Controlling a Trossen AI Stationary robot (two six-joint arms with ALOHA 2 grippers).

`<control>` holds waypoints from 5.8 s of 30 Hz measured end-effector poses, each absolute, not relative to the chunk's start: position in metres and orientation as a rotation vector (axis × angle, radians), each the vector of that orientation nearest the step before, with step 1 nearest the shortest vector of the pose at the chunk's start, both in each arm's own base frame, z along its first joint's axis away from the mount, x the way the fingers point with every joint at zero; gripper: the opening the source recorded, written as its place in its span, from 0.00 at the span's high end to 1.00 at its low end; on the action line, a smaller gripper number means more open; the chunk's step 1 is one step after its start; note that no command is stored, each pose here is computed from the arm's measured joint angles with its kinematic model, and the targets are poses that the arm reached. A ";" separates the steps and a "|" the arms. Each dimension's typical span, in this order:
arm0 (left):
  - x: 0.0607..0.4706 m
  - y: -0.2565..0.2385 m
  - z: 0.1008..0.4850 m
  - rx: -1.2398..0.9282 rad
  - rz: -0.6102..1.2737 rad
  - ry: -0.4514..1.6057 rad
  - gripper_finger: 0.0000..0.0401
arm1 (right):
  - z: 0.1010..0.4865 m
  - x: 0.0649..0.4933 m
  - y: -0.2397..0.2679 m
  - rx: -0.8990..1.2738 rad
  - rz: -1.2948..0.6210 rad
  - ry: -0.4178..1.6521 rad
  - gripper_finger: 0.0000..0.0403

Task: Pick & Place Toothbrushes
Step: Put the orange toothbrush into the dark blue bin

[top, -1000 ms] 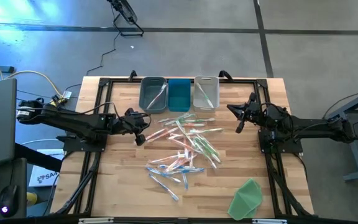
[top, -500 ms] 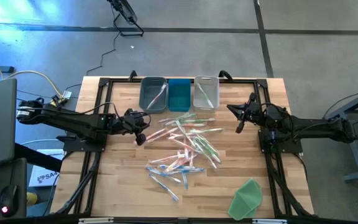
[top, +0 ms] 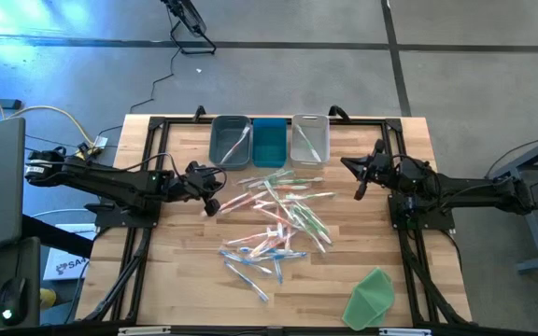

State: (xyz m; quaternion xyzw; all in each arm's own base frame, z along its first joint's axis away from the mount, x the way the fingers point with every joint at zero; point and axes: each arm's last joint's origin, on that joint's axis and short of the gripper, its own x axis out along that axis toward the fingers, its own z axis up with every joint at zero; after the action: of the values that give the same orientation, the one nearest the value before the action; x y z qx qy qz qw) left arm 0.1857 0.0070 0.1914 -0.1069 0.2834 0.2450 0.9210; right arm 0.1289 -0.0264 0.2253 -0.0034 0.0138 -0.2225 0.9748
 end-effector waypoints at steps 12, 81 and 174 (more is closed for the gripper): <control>0.186 0.006 0.191 -0.260 0.494 0.579 0.63 | 0.225 0.129 -0.026 -0.007 -0.449 0.031 0.99; 0.217 0.002 0.138 -0.292 0.421 0.798 0.62 | 0.219 0.129 -0.026 -0.012 -0.448 0.090 0.99; 0.173 0.002 0.231 -0.246 0.343 0.850 0.96 | 0.220 0.129 -0.026 -0.009 -0.448 0.084 0.99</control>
State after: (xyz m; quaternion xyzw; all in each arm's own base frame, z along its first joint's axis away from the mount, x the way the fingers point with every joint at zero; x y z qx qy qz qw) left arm 0.1731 0.0016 0.2307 -0.1183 0.4092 0.1651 0.8896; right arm 0.1286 -0.0263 0.2200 -0.0046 0.0414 -0.2222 0.9741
